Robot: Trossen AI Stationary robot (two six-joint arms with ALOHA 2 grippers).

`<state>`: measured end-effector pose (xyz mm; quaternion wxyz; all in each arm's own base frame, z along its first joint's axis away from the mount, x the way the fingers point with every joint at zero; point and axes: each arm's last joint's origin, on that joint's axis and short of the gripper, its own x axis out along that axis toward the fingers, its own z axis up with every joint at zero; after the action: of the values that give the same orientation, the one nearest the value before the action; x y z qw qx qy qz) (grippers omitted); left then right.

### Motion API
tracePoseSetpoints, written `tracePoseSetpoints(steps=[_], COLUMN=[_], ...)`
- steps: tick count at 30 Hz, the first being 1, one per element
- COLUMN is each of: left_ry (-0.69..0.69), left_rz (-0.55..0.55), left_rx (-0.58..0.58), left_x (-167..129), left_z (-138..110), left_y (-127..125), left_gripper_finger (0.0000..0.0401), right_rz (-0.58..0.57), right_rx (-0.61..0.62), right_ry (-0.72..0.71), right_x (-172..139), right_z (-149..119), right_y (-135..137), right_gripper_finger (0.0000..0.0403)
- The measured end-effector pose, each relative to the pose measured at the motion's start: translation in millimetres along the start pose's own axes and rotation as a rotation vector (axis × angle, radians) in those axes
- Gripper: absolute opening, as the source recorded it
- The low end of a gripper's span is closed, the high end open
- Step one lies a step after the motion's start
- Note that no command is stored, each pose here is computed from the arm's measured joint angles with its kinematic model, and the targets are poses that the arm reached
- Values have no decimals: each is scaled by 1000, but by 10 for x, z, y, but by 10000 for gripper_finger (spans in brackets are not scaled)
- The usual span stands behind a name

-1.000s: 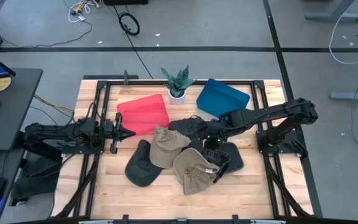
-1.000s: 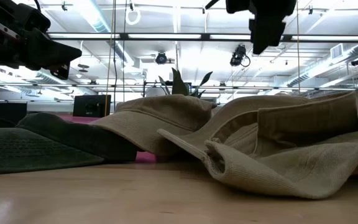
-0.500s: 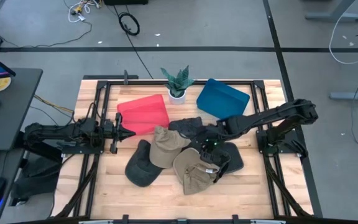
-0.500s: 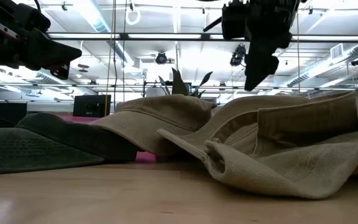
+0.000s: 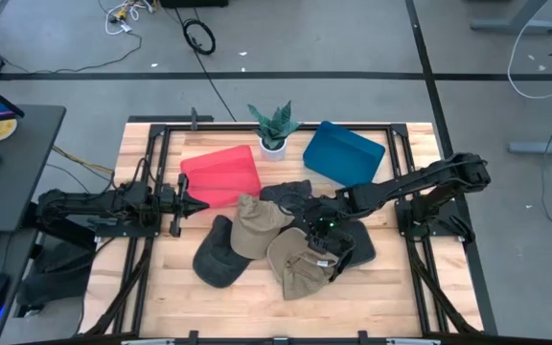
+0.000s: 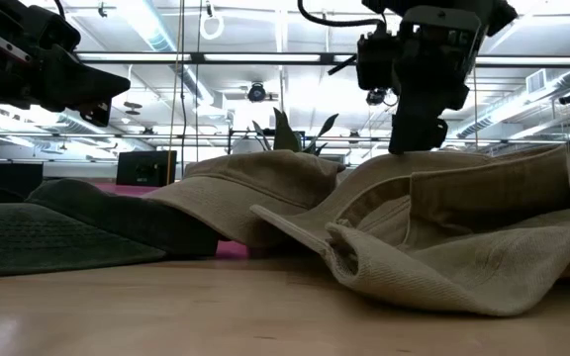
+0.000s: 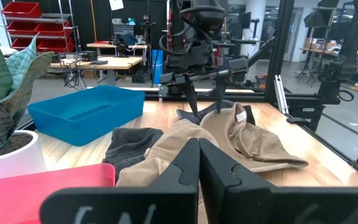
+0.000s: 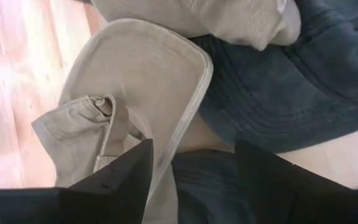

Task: Pick & Place hat
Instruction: Put the right brown cap into the blue bin

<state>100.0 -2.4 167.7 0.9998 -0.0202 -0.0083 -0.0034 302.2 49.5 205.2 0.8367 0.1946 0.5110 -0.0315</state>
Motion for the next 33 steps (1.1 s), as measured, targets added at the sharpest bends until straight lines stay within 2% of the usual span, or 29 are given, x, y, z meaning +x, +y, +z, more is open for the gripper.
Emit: tracePoseSetpoints(steps=[13,21,28,33], left_ry=[0,0,0,0], left_rz=[0,0,0,0], left_rx=[0,0,0,0], left_x=[0,0,0,0], left_z=[-1,-1,0,0], left_y=[0,0,0,0], left_gripper_finger=[3,3,3,3], right_rz=[33,35,33,34], right_rx=[-42,-77,-129,-143], right_ry=[-14,-11,-12,-12], right_x=[66,67,67,67], right_z=[-100,-116,-115,-111], right_y=[98,119,117,111], right_gripper_finger=[178,113,18,15])
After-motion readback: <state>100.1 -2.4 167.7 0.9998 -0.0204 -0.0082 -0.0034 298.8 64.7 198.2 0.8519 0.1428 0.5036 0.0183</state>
